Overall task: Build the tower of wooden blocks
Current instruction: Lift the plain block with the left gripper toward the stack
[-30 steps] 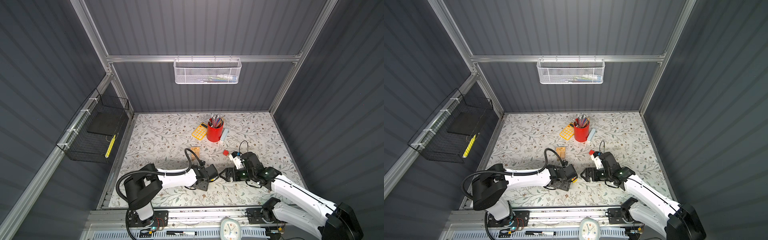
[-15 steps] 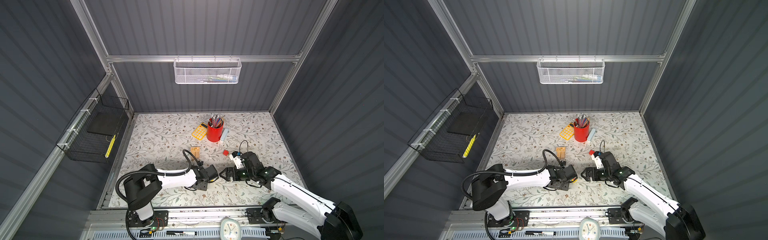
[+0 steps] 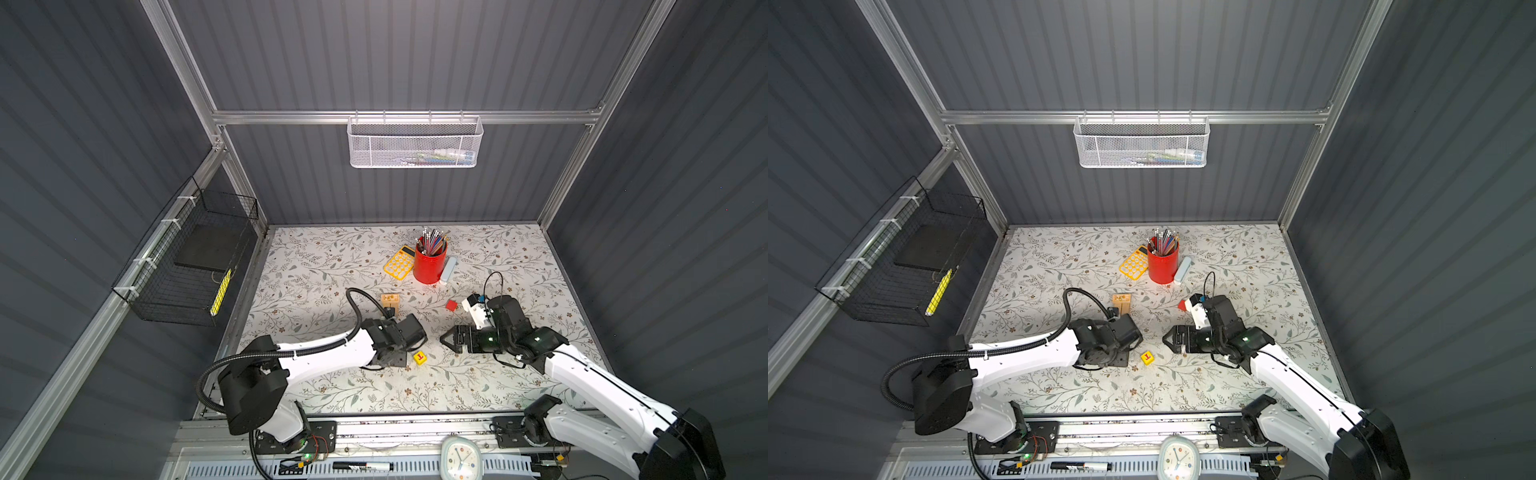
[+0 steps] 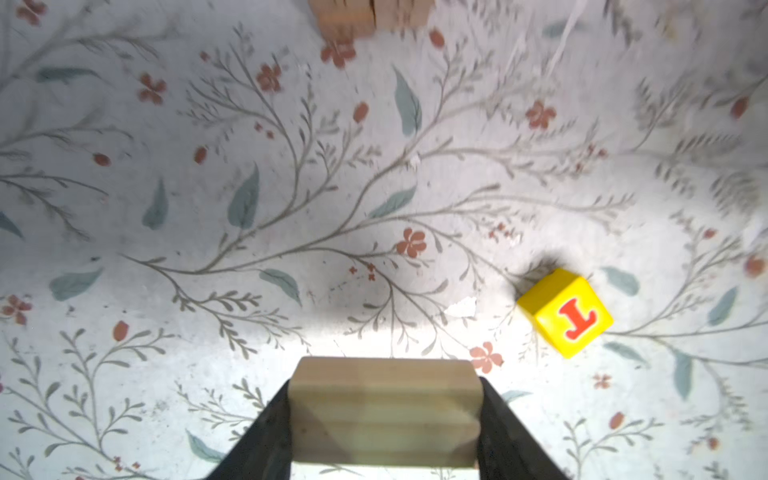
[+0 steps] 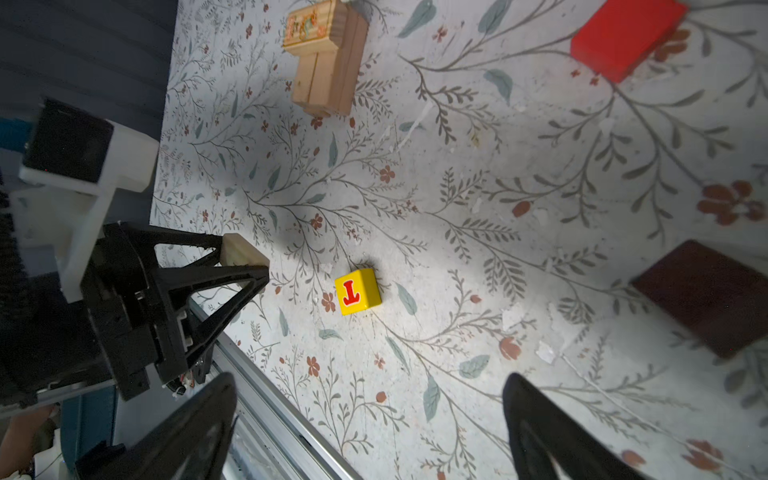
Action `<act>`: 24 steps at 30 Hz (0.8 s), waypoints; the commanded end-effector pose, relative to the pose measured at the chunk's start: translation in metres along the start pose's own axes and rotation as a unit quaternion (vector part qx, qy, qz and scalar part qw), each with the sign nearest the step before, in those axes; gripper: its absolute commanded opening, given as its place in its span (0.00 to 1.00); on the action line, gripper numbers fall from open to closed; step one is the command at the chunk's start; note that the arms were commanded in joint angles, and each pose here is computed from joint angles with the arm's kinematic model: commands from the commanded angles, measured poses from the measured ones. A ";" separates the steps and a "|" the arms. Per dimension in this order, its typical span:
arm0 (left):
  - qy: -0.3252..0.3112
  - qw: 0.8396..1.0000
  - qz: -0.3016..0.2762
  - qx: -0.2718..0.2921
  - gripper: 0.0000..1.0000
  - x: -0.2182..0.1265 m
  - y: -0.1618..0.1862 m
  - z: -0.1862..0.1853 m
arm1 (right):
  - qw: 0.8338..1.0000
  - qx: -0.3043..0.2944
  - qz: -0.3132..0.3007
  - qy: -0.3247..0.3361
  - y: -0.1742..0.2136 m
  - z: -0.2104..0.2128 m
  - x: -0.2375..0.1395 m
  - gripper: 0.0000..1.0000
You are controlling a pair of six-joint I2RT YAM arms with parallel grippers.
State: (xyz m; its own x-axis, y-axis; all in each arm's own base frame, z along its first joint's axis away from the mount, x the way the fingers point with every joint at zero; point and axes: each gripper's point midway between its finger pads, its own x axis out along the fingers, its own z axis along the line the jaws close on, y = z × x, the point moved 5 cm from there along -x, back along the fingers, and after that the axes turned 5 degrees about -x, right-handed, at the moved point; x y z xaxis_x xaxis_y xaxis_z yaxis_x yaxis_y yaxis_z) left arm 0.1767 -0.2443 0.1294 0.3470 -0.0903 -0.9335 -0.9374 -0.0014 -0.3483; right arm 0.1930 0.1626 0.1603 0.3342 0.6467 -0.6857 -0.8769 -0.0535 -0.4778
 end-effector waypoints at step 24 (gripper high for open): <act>-0.011 1.000 0.004 -0.011 0.41 0.033 -0.124 -0.013 | 0.999 0.045 -0.020 -0.021 -0.028 -0.012 0.001 0.99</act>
State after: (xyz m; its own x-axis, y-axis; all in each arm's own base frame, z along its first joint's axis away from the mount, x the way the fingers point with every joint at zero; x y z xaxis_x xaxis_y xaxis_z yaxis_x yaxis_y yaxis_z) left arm 0.2947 -0.2562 0.1359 0.3424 -0.0525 -0.9381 -0.9395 -0.0297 -0.3413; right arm 0.2197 0.1550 0.1655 0.3563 0.6663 -0.6550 -0.8907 0.0304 -0.4536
